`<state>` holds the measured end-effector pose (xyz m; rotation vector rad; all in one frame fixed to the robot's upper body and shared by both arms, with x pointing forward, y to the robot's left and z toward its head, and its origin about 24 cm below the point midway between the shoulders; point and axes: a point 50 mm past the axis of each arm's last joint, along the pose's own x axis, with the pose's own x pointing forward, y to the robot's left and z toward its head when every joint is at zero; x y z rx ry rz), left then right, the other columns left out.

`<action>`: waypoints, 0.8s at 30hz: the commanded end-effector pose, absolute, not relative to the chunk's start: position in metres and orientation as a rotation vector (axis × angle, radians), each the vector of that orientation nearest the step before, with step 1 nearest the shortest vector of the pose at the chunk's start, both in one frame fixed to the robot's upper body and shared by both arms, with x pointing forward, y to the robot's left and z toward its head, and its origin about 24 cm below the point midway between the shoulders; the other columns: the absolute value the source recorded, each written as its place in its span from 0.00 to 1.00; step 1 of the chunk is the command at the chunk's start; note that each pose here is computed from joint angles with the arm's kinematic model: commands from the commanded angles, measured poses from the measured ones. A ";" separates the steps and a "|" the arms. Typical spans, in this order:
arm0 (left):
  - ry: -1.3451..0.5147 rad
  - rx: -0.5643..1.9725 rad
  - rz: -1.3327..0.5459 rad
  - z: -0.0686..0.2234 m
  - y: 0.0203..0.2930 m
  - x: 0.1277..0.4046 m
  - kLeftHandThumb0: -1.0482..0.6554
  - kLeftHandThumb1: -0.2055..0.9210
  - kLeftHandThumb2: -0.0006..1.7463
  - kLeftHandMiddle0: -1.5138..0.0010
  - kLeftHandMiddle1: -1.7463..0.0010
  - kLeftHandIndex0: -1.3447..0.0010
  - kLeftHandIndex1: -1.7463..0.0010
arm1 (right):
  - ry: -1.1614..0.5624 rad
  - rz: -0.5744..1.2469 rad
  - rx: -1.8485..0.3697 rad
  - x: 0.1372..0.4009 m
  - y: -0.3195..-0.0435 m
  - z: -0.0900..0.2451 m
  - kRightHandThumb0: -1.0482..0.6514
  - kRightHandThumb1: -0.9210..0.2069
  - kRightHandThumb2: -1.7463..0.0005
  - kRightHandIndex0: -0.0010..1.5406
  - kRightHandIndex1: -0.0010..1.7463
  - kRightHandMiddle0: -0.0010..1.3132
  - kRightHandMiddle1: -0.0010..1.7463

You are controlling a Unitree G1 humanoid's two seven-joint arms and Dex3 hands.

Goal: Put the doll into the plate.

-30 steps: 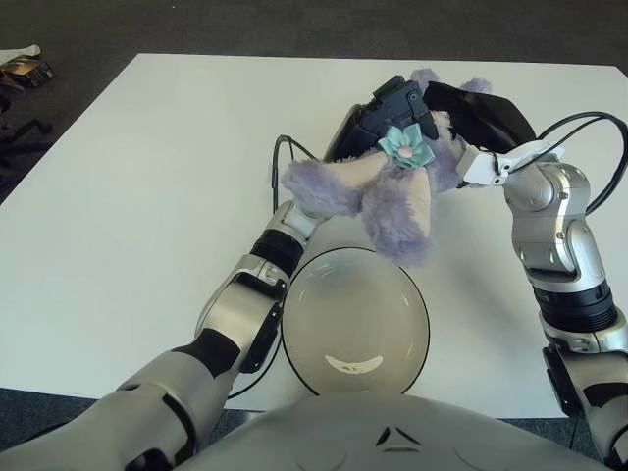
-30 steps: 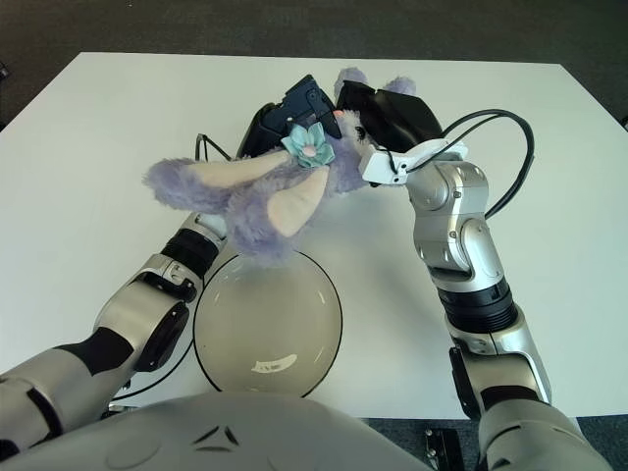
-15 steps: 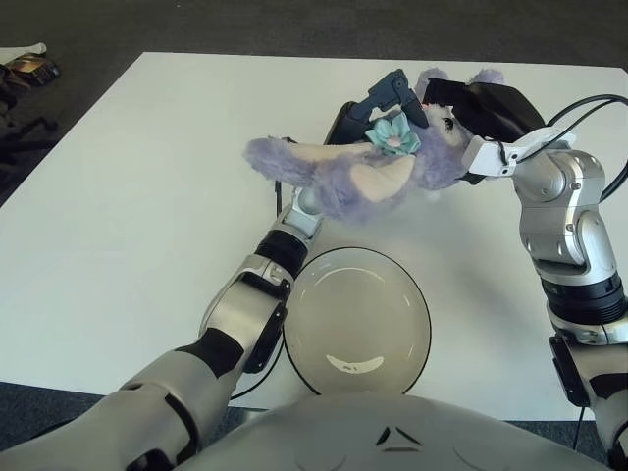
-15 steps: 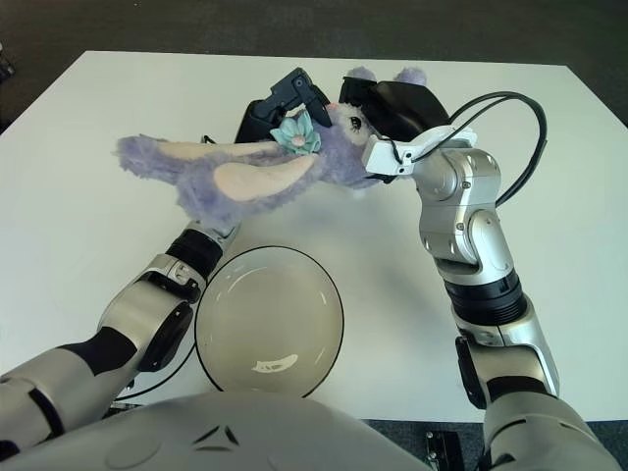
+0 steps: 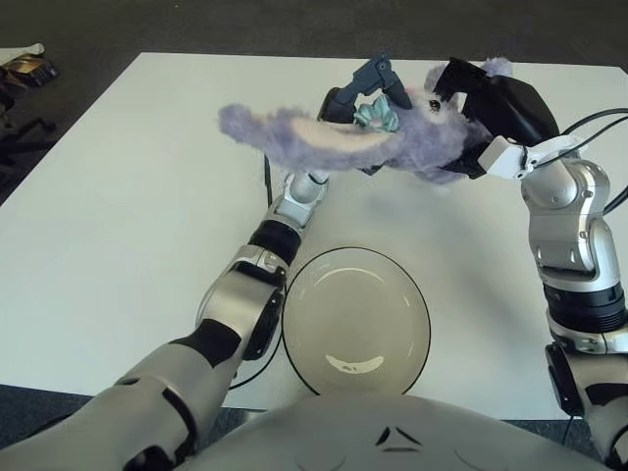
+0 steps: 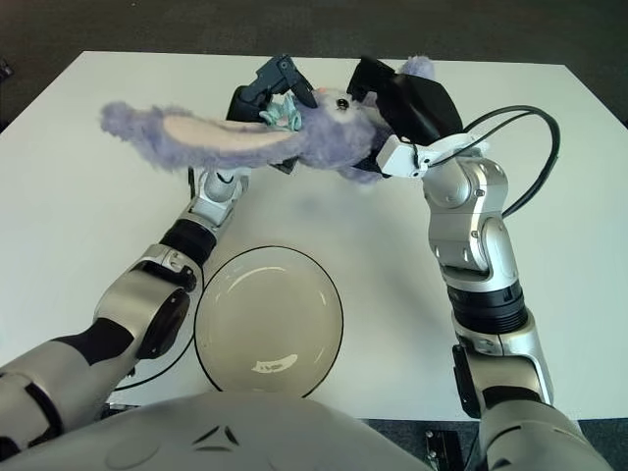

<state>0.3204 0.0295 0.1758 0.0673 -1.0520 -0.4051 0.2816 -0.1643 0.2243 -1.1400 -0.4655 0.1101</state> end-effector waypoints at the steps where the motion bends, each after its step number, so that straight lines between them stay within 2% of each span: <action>1: -1.050 0.108 -0.354 0.178 0.037 0.327 0.61 0.12 1.00 0.40 0.01 0.51 0.00 | -0.508 0.056 -1.116 0.279 -0.172 0.231 0.69 0.62 0.33 0.21 0.85 0.11 0.89; 4: -1.048 0.123 -0.340 0.178 0.038 0.328 0.61 0.12 1.00 0.40 0.02 0.50 0.00 | -0.521 0.047 -1.103 0.279 -0.174 0.231 0.64 0.79 0.23 0.13 0.80 0.10 0.86; 9: -1.029 0.104 -0.338 0.178 0.039 0.331 0.61 0.11 1.00 0.38 0.04 0.50 0.00 | -0.549 0.050 -1.076 0.279 -0.182 0.228 0.61 0.87 0.19 0.07 0.73 0.06 0.83; 18: -1.001 0.024 -0.365 0.178 0.041 0.333 0.61 0.11 1.00 0.38 0.04 0.49 0.00 | -0.580 0.043 -1.065 0.281 -0.194 0.227 0.51 0.82 0.23 0.06 0.64 0.02 0.79; 24: -1.000 0.012 -0.369 0.180 0.043 0.335 0.61 0.11 1.00 0.38 0.05 0.49 0.00 | -0.576 0.061 -0.997 0.281 -0.200 0.229 0.50 0.81 0.23 0.06 0.60 0.00 0.77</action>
